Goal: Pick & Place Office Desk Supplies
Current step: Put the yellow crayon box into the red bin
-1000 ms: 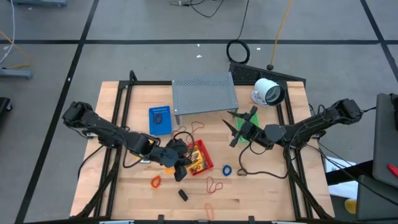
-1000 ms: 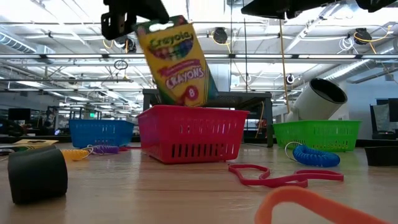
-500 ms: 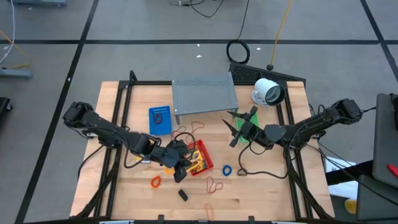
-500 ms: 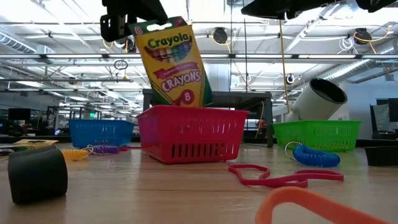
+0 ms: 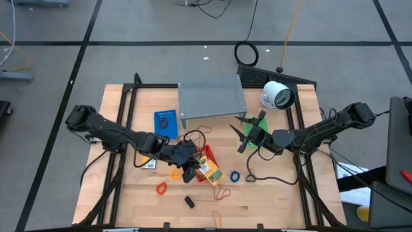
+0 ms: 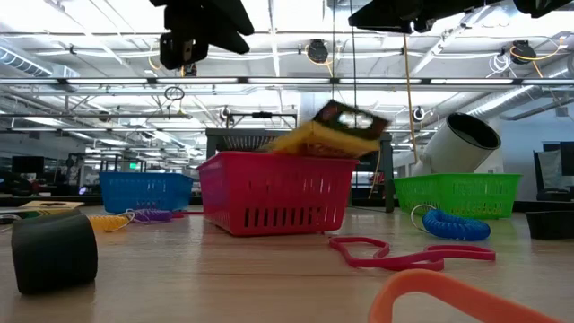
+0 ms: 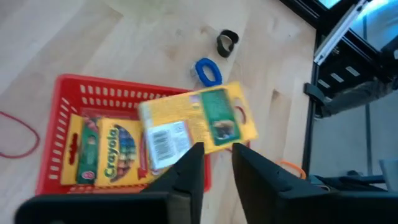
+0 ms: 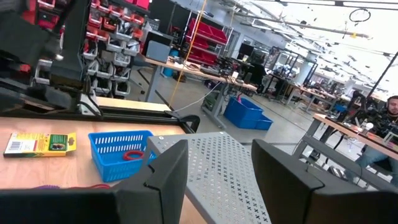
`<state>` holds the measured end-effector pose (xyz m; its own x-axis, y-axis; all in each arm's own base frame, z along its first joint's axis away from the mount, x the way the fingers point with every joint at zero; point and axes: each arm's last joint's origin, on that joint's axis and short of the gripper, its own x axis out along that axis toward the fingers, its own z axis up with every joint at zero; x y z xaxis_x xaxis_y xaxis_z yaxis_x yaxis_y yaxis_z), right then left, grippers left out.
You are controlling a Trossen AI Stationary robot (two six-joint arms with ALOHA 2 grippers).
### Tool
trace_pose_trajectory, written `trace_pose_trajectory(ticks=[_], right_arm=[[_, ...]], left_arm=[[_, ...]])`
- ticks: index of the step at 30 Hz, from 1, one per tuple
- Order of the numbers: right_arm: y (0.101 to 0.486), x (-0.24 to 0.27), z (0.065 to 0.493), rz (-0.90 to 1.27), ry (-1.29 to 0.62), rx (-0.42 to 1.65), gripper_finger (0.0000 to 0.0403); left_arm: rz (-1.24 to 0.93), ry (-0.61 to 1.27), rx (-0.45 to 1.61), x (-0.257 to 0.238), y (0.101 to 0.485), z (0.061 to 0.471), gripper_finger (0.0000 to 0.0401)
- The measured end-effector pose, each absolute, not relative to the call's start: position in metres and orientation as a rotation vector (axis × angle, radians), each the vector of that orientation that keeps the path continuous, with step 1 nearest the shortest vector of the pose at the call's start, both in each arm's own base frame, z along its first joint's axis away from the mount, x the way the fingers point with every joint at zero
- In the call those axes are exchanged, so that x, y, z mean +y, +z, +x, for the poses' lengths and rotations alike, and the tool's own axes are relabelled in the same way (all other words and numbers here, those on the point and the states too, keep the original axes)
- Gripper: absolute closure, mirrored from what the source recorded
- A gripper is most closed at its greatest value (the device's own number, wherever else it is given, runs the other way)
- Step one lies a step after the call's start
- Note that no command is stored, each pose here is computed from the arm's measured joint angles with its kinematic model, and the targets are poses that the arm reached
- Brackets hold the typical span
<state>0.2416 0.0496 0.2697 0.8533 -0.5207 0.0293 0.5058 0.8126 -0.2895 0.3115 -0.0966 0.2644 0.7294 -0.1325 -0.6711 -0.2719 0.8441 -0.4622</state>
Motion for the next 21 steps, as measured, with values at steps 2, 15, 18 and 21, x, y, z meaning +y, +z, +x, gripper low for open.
trace_pose_trajectory(ticks=[2, 15, 18, 21], right_arm=[[0.269, 0.050, 0.242, -0.296, -0.548, 0.055, 0.0236], [0.268, 0.051, 0.242, -0.303, -0.538, 0.065, 0.0236], [0.268, 0.054, 0.242, -0.306, -0.482, 0.057, 0.0236], [0.270, 0.058, 0.242, -0.295, -0.380, 0.024, 0.0236]], left_arm=[[-0.566, 0.091, 0.755, -0.093, 0.264, 0.313, 0.0294], [-0.433, 0.061, 0.759, -0.087, 0.264, 0.314, 0.0270], [-0.402, 0.064, 0.820, -0.090, 0.257, 0.308, 0.0269], [-0.338, 0.071, 0.936, -0.094, 0.244, 0.296, 0.0269]])
